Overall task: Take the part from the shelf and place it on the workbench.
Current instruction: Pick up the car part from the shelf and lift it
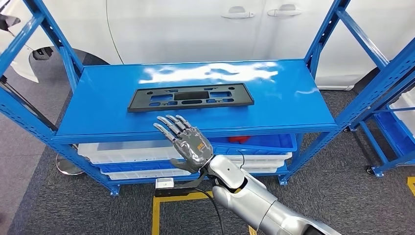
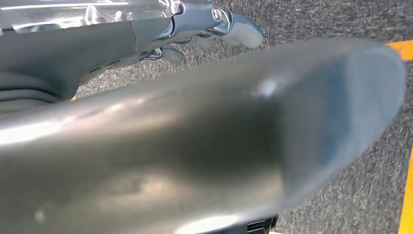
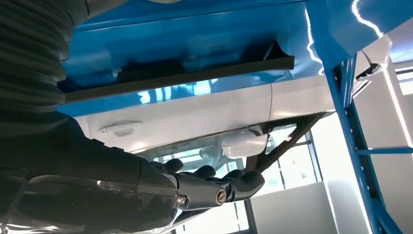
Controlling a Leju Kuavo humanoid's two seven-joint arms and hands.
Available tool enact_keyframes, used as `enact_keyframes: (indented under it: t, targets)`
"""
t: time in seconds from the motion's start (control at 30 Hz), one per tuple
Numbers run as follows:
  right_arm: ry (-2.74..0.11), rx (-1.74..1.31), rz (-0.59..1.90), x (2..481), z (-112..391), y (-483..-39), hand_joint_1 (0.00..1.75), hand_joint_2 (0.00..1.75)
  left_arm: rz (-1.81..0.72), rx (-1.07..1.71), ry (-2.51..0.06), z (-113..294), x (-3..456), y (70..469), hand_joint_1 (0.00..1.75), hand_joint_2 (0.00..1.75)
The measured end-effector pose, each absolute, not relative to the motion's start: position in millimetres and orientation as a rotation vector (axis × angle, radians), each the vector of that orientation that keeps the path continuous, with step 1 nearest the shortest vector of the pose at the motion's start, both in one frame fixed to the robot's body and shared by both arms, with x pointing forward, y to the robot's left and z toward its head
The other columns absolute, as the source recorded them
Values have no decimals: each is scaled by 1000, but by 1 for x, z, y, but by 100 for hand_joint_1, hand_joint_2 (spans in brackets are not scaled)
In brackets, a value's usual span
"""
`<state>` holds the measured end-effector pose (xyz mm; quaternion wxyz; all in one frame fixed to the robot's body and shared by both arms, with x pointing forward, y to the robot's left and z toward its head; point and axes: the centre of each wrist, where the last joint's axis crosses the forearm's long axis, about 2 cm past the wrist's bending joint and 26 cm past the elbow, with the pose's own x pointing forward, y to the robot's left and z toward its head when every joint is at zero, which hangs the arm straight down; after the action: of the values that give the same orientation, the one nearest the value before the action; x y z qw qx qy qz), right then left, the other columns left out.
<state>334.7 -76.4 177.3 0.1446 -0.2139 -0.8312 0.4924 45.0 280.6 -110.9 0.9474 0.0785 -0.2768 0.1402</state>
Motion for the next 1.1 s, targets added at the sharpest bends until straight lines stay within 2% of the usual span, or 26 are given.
enact_keyframes:
  t: [0.73, 1.1]
  targets:
    - [-2330, -622, 1428, 346, 178, -67, 0, 175, 285, 158, -556, -111, 46, 282, 0, 0]
    - [-2323, -611, 1428, 347, 176, -63, 0, 175, 271, 182, -438, -111, 42, 283, 0, 0]
